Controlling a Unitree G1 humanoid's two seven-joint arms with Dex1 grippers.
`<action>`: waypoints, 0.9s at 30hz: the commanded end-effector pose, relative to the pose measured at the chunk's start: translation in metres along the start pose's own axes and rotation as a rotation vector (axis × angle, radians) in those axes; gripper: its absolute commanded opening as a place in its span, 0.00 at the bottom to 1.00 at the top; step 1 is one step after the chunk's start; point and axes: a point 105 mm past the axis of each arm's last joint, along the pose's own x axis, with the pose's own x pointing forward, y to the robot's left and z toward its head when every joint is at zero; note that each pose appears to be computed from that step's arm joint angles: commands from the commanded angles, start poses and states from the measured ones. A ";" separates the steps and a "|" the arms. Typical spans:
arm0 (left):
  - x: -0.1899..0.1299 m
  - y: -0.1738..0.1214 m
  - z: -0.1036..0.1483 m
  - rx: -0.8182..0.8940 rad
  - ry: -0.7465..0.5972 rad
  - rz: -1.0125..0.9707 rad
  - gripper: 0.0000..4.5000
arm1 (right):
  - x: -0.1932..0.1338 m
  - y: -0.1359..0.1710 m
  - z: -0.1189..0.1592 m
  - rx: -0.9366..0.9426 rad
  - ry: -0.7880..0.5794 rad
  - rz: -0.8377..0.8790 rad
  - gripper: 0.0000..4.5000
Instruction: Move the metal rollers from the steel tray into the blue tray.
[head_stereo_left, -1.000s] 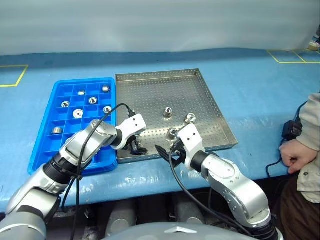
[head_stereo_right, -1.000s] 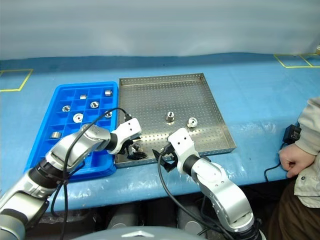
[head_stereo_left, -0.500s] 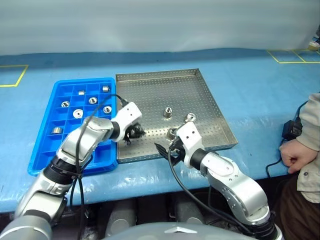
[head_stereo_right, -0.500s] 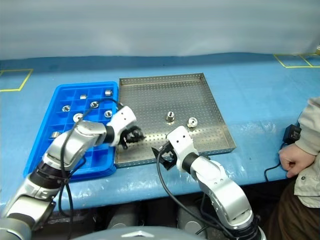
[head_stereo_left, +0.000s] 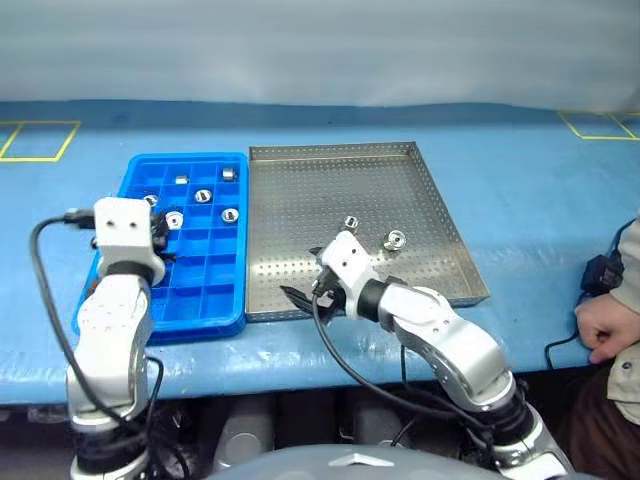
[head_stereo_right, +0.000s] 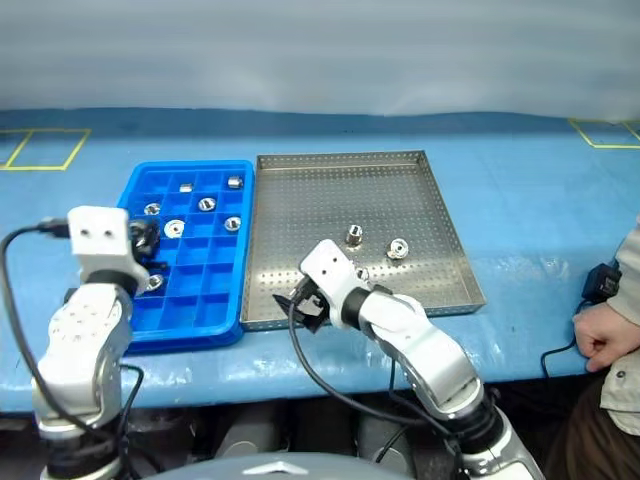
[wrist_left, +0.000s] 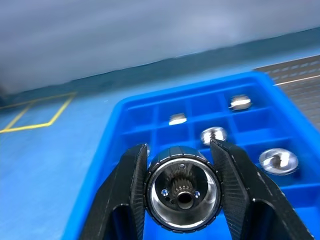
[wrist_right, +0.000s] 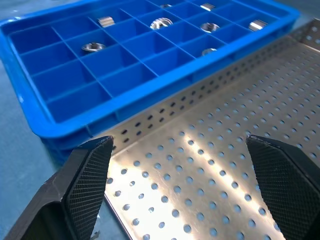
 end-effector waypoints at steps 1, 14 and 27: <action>-0.013 0.018 0.009 -0.029 -0.052 0.104 0.38 | 0.006 0.011 0.020 -0.054 -0.094 0.096 1.00; -0.024 0.011 -0.045 -0.086 0.173 0.074 0.45 | 0.012 0.023 0.018 -0.060 -0.101 0.148 1.00; -0.012 -0.034 0.039 -0.225 -0.218 -0.197 1.00 | -0.005 -0.008 0.018 -0.041 -0.104 -0.060 1.00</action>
